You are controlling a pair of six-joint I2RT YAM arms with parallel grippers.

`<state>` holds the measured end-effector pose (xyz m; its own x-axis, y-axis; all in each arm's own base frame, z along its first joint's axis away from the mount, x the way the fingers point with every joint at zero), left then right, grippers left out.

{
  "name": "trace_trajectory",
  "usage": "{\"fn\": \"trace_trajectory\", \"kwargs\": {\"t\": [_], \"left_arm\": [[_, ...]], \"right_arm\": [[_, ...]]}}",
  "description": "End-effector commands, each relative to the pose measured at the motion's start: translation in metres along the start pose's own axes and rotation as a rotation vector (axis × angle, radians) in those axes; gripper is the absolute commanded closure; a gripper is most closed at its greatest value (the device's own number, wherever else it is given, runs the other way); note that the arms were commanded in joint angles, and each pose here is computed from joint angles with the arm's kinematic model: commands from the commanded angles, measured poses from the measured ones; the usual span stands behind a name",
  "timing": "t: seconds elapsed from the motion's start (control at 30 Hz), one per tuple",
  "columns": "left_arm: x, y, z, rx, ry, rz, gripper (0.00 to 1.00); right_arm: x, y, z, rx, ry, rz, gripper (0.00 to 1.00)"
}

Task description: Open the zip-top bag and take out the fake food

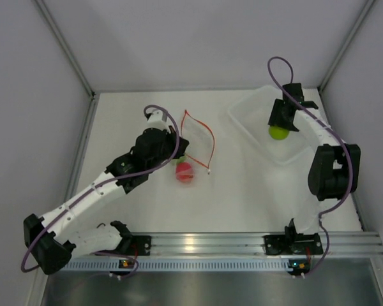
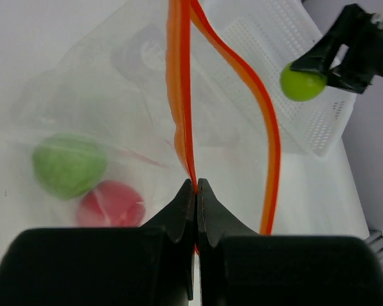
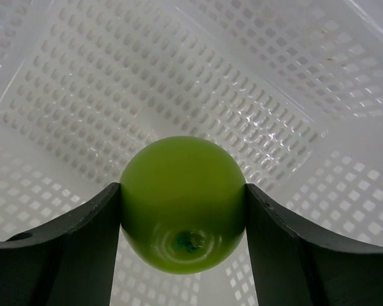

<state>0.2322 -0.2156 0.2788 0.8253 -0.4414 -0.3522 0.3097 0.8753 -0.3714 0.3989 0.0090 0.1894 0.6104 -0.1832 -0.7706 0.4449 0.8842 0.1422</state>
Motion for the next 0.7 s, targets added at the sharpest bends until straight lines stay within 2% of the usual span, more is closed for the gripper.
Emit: {"fn": "trace_trajectory", "kwargs": {"t": [0.0,0.03,0.1,0.13,0.27,0.3,0.33,0.4,0.57,0.63,0.67], "left_arm": [[-0.015,-0.007,0.013,0.095,0.017,-0.057,1.00],[-0.013,-0.005,0.010,0.114,0.033,-0.045,1.00],[-0.009,-0.004,0.006,0.120,0.056,-0.048,1.00],[-0.004,-0.001,0.001,0.116,0.079,-0.044,1.00],[0.009,0.000,-0.014,0.098,0.145,-0.045,1.00],[0.011,-0.002,-0.016,0.094,0.153,-0.057,1.00],[0.016,-0.002,-0.020,0.094,0.169,-0.058,1.00],[0.021,-0.006,-0.023,0.081,0.178,-0.084,1.00],[0.037,-0.011,-0.039,0.053,0.226,-0.131,1.00],[0.042,-0.017,-0.046,0.028,0.250,-0.175,1.00],[0.043,-0.018,-0.048,0.014,0.255,-0.180,1.00]], "right_arm": [[0.013,0.014,0.028,0.043,-0.089,0.034,0.67],[0.018,0.015,0.027,0.043,-0.088,0.037,0.57],[0.026,0.014,0.026,0.039,-0.078,0.017,0.48],[0.028,0.013,0.023,0.034,-0.065,0.007,0.40],[0.026,0.013,0.023,0.028,-0.058,0.010,0.28],[0.018,0.013,0.027,0.030,-0.075,0.021,0.21],[0.015,0.013,0.028,0.030,-0.083,0.026,0.07],[0.001,0.014,0.036,0.026,-0.100,0.041,0.02],[-0.034,0.015,0.049,0.019,-0.145,0.085,0.01],[-0.047,0.022,0.046,0.022,-0.135,0.179,0.01],[-0.064,0.030,0.041,0.024,-0.126,0.296,0.01]]}}
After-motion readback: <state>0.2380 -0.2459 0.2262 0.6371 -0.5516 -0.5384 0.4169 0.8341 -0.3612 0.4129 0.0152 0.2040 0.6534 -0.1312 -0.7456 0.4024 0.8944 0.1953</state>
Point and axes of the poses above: each gripper's point midway between its finger pads, its own x axis out along the fingers, its own y axis along the line the jaws close on, z = x × y, the point moved 6 cm from there along -x, back along the fingers, and after that the axes turned 11 degrees about x, right-handed, at the moved point
